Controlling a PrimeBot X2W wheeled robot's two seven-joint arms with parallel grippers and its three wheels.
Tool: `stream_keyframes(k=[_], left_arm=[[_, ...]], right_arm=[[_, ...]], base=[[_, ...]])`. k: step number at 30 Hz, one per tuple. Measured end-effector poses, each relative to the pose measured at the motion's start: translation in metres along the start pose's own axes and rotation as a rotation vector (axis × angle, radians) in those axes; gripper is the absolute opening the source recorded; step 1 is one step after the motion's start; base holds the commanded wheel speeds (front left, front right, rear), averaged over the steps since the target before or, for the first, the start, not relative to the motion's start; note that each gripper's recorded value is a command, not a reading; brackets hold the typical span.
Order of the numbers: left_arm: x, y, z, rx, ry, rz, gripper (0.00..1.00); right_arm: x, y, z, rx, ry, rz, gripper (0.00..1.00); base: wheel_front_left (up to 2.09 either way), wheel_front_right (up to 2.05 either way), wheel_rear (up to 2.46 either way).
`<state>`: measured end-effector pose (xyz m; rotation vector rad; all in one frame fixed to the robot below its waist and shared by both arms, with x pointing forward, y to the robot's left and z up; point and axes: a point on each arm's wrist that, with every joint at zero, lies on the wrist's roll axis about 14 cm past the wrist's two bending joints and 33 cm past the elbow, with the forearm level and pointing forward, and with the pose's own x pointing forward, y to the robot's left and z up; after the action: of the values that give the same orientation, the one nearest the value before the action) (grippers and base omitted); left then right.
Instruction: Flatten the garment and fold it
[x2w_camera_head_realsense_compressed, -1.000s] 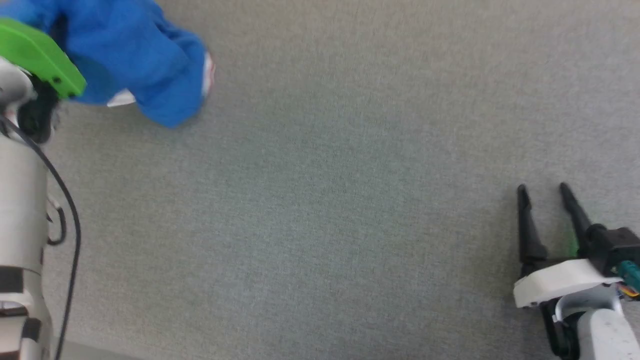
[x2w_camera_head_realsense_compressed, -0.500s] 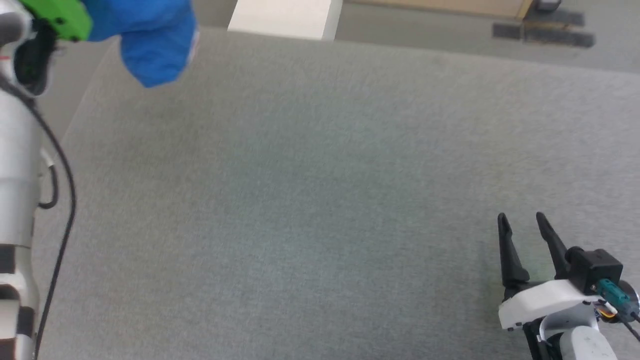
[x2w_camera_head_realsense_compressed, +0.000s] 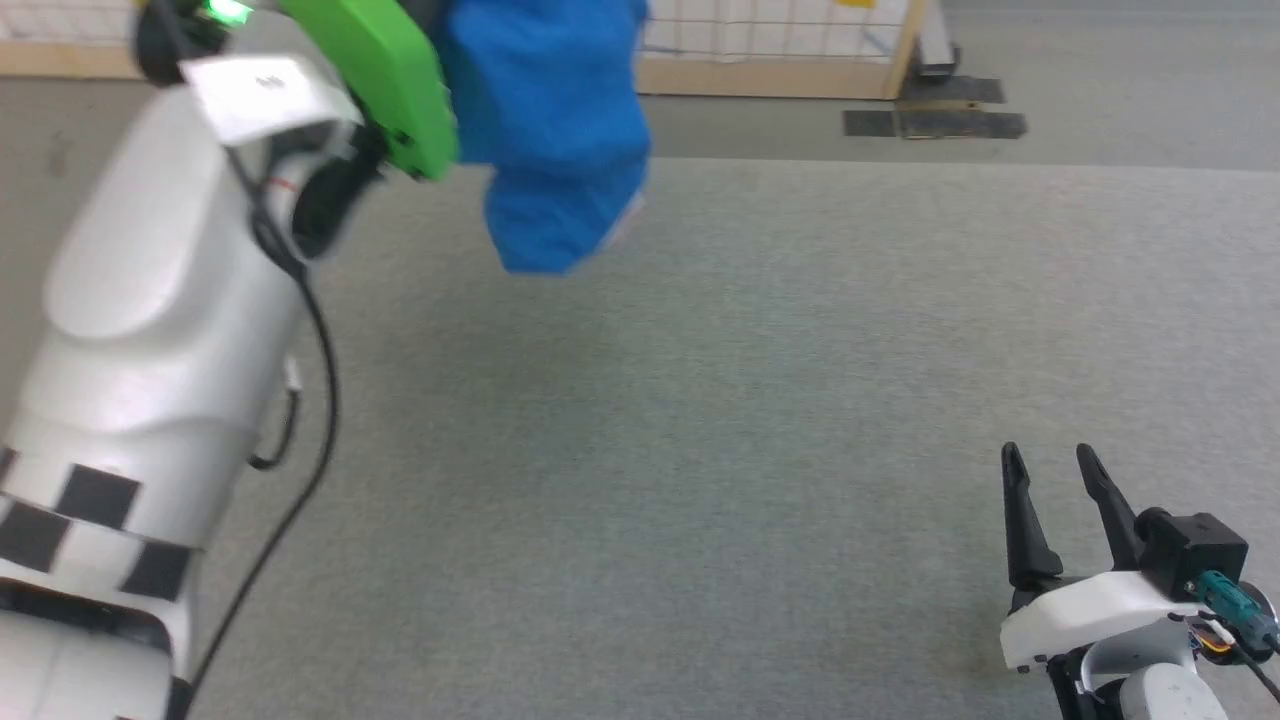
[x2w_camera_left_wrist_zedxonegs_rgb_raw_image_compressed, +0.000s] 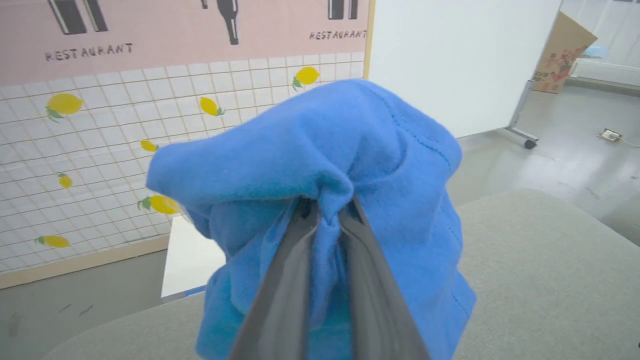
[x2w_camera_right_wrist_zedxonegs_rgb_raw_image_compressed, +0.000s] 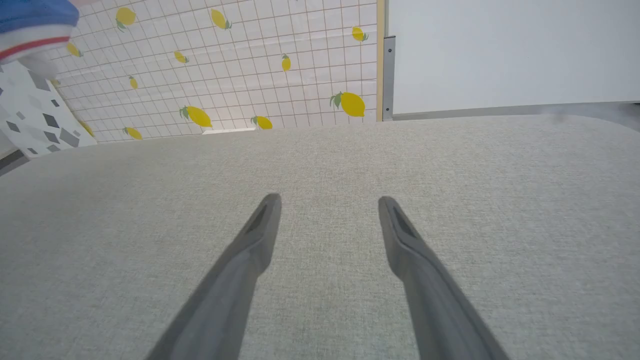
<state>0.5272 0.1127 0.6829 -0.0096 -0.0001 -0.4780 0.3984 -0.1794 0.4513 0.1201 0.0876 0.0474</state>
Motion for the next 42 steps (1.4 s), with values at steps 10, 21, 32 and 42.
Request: stream_keyframes(k=[10, 21, 32, 42], left_arm=[[0.020, -0.103, -0.083, -0.067, 0.178, -0.241, 0.00], [-0.018, -0.144, -0.235, -0.126, 0.620, -0.298, 0.00], [-0.040, -0.150, -0.263, -0.248, 0.752, -0.275, 1.00], [-0.007, -0.107, -0.154, -0.373, 0.351, -0.170, 1.00]], right_arm=[[-0.020, -0.032, 0.003, 0.006, -0.009, -0.098, 1.00], [-0.026, -0.044, -0.003, 0.006, 0.009, -0.136, 1.00], [-0.022, -0.039, -0.001, 0.014, 0.001, -0.119, 1.00], [-0.020, -0.021, 0.011, 0.022, -0.037, -0.068, 1.00]], base=[[0.00, 0.00, 0.00], [0.00, 0.00, 0.00], [0.00, 0.00, 0.00], [0.00, 0.00, 0.00]])
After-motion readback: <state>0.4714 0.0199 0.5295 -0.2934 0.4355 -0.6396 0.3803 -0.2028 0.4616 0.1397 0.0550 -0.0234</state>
